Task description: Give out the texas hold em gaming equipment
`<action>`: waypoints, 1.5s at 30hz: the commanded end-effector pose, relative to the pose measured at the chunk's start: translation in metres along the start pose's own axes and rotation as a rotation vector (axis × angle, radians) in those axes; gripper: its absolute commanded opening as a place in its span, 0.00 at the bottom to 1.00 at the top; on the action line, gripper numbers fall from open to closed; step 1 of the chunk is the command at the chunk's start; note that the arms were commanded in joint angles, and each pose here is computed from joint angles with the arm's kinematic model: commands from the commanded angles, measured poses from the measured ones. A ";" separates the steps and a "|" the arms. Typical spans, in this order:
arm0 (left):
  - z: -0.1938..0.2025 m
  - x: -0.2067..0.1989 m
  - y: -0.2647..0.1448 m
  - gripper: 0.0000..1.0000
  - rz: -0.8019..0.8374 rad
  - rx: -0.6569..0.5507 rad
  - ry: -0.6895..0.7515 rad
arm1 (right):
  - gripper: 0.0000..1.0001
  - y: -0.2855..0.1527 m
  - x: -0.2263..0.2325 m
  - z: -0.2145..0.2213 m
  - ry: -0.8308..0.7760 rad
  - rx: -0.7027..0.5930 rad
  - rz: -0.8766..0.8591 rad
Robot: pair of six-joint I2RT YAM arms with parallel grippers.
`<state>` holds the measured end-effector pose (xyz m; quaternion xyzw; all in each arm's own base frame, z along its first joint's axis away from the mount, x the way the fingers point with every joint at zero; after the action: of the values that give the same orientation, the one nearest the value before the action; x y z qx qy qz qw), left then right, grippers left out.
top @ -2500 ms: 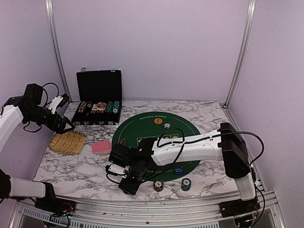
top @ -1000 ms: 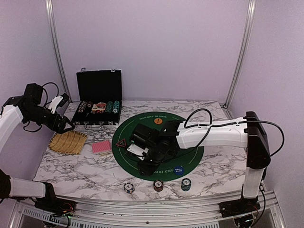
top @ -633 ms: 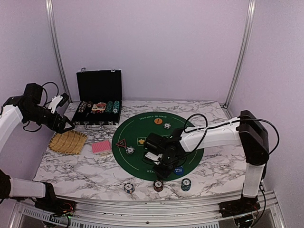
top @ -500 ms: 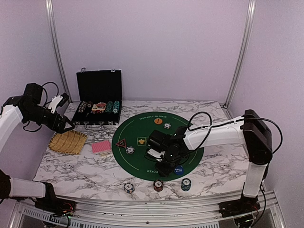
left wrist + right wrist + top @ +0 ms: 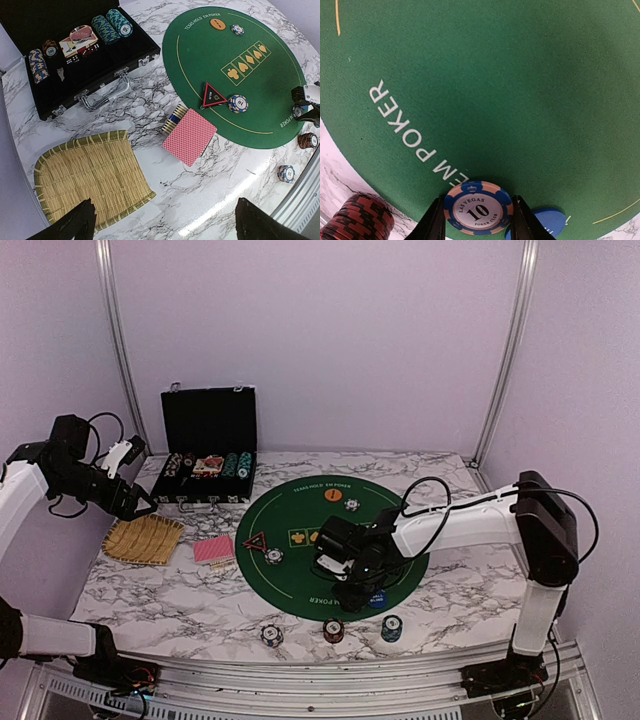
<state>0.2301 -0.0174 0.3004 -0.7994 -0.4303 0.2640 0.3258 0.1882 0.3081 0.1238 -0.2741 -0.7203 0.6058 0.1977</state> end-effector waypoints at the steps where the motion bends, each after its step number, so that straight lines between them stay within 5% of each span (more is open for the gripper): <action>1: -0.005 -0.004 -0.009 0.99 0.009 -0.019 0.007 | 0.32 -0.009 -0.004 -0.003 0.018 -0.033 0.022; 7: -0.004 -0.005 -0.010 0.99 0.003 -0.021 0.012 | 0.57 -0.017 -0.004 -0.010 0.017 -0.053 0.024; 20: -0.005 -0.005 -0.009 0.99 0.005 -0.019 0.009 | 0.62 -0.068 0.000 -0.032 0.023 -0.164 0.008; 28: -0.005 -0.005 -0.009 0.99 0.009 -0.020 0.010 | 0.81 -0.085 0.053 -0.028 -0.102 -0.159 -0.066; 45: -0.005 -0.006 -0.012 0.99 0.001 -0.028 0.017 | 0.80 -0.040 0.074 -0.004 -0.184 -0.008 -0.142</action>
<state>0.2297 -0.0174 0.3010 -0.7997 -0.4308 0.2631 0.3252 0.1303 0.3530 0.1704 -0.1865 -0.7598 0.6015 0.1618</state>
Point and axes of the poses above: each gripper's point midway between its finger pads, its own y axis out along the fingers, its own x axis along the line the jaws close on, z = x × y, the point moved 10 cm from there along -y, back along the fingers, and after that the axes turned 4 degrees about -y, right-handed, at the moved point
